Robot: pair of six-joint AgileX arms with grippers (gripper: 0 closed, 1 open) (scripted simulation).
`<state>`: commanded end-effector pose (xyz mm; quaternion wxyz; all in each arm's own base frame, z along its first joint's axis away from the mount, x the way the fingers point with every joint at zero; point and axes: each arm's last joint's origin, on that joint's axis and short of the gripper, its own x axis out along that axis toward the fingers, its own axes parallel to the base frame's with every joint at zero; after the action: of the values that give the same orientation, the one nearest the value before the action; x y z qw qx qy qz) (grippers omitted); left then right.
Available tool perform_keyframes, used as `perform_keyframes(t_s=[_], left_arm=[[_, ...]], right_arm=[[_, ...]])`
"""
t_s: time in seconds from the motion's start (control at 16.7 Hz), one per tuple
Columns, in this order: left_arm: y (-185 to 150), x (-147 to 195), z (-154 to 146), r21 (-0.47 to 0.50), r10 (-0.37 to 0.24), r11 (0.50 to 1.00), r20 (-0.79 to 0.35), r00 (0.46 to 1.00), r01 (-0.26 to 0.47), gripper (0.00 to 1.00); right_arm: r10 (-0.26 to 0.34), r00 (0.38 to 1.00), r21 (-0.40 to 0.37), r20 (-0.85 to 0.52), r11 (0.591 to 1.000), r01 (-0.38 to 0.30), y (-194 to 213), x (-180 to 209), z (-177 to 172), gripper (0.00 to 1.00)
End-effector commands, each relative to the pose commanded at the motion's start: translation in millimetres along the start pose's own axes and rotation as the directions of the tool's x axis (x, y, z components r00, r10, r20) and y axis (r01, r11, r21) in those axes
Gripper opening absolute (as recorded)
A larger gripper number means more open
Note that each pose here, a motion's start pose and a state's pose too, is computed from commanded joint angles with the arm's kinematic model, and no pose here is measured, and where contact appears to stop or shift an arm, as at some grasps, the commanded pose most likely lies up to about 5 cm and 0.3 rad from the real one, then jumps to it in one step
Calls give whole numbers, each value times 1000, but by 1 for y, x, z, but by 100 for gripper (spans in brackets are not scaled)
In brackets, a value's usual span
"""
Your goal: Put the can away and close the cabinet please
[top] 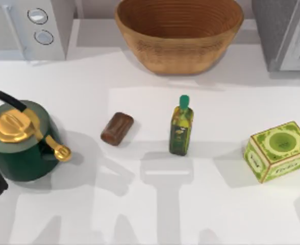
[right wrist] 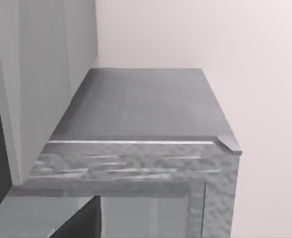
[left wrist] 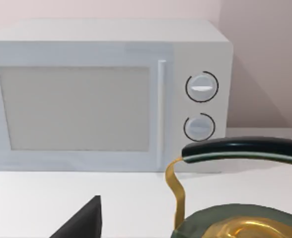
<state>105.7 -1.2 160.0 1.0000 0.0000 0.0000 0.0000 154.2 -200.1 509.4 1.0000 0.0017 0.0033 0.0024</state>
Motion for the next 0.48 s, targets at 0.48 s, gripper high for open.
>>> perform_keyframes(t_s=[0.48], left_arm=[[0, 0, 0, 0, 0, 1000, 0, 1000, 0, 100]], right_arm=[[-1, 1000, 10, -8, 1000, 1, 4, 15, -2, 100]])
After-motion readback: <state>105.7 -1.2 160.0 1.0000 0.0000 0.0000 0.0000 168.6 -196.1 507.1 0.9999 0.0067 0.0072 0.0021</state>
